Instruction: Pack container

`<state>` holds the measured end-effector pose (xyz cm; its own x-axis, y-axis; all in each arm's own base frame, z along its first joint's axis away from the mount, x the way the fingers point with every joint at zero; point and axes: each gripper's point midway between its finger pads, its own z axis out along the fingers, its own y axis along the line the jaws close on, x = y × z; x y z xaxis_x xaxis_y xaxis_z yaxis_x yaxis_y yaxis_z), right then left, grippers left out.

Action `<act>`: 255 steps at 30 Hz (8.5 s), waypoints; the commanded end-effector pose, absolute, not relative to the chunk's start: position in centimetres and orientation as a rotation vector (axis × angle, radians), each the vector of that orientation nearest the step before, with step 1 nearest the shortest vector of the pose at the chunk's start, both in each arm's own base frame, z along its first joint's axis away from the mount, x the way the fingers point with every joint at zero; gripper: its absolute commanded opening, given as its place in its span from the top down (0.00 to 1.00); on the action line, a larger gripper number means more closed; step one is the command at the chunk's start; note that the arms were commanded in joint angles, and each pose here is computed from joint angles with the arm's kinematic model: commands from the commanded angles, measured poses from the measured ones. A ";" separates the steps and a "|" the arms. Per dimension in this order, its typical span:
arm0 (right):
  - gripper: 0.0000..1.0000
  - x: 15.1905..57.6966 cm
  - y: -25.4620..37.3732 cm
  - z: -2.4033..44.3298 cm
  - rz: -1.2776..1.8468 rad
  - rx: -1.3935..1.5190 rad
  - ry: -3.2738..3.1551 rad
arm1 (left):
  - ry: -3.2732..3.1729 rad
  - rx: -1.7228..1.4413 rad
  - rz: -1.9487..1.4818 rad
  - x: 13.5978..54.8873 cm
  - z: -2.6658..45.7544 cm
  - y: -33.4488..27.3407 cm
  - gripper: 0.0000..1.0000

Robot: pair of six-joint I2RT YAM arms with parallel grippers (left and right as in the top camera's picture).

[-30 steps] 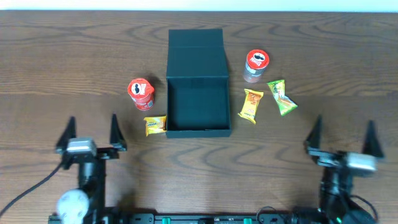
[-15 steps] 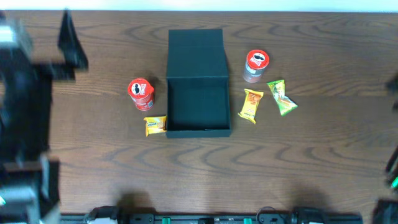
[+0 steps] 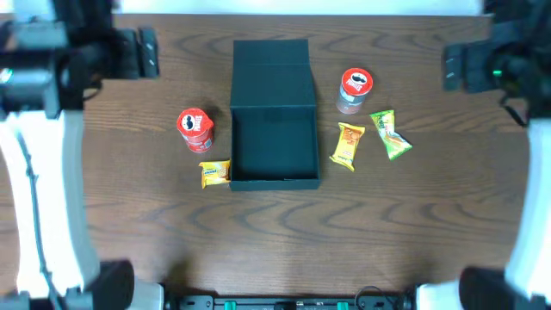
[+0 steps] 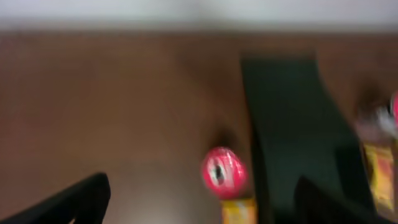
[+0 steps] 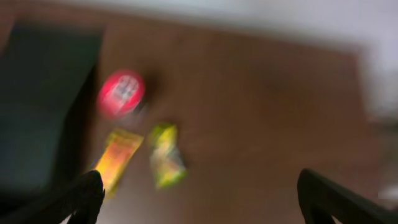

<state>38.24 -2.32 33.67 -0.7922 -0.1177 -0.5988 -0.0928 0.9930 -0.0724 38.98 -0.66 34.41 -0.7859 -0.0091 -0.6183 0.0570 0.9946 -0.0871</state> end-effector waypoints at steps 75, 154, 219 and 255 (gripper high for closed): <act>0.01 36.3 13.4 22.6 -0.112 -0.109 2.744 | 2.746 -0.045 0.040 38.4 9.2 -5.8 0.05; 0.01 36.4 13.3 22.7 -0.117 -0.132 2.739 | 2.528 0.254 -0.290 34.0 21.8 -16.2 0.35; 0.01 35.7 12.9 22.4 -0.144 -0.138 2.768 | 2.760 0.339 -0.073 37.7 9.6 -17.9 0.05; 0.01 29.5 23.6 16.5 0.438 -0.413 2.887 | 2.748 -0.108 0.178 32.8 18.7 -6.7 0.04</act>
<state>31.13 21.35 15.95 -0.9585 -0.1911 -0.2118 -0.2404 0.9408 0.2389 33.04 -7.33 20.06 -0.9152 -0.0182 -0.4026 -0.0658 0.9923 0.1047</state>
